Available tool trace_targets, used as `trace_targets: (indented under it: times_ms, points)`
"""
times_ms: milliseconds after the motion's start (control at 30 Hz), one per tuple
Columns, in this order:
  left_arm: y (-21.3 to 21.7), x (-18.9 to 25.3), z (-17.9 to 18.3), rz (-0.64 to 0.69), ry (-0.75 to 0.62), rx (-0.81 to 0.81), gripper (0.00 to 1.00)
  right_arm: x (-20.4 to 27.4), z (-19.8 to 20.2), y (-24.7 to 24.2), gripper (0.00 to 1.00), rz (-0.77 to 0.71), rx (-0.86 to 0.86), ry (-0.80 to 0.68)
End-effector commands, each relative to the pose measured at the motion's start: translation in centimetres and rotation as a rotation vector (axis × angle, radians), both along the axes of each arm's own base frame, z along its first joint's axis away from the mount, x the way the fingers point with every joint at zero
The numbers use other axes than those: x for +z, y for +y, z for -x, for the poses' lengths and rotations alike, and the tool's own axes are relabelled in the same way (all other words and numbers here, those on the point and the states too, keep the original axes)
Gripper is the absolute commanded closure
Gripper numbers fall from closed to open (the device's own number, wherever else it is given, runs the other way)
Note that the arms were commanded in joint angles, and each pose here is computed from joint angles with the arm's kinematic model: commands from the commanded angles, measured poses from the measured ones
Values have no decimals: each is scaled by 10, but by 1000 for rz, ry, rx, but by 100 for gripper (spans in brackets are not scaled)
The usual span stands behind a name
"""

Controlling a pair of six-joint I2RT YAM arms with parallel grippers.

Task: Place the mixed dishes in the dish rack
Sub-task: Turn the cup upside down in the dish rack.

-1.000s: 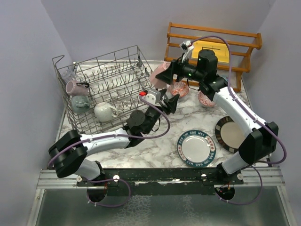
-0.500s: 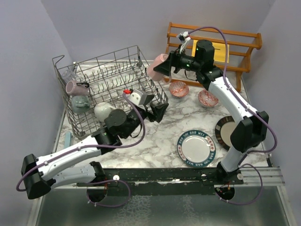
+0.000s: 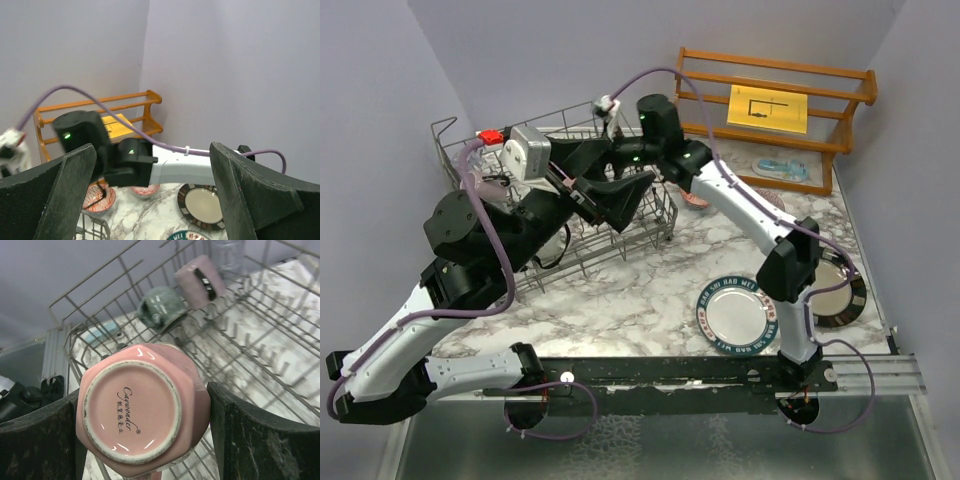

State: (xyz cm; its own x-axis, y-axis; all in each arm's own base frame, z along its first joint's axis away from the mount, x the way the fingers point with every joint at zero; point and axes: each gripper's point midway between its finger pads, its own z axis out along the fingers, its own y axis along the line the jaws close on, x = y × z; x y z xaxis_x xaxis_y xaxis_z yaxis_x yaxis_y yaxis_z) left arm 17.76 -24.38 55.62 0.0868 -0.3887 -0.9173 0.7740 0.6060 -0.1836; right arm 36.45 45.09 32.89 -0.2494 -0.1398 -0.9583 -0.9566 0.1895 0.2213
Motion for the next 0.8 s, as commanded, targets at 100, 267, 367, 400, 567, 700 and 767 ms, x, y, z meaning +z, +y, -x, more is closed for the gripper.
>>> trace_targets:
  times_ms: [100, 267, 367, 400, 567, 700, 767]
  points:
    - [-8, -12, 11, -109, -9, -67, 1, 4, 43, 91, 99, -19, 115, -113]
    - [5, -12, 16, -106, -22, -53, 1, -4, 60, 130, 99, -36, 158, -172]
    - [11, -14, 18, -103, -27, -43, 1, -16, 71, 153, 99, -38, 173, -223]
    - [13, -15, 18, -101, -30, -40, 1, -22, 75, 160, 99, -33, 181, -238]
    - [17, -22, 18, -107, -25, -30, 1, -45, 93, 188, 99, -19, 198, -317]
    - [22, -24, 20, -99, -20, -21, 1, -62, 95, 201, 96, -5, 188, -355]
    - [25, -26, 20, -96, -17, -16, 1, -69, 97, 205, 94, -2, 189, -366]
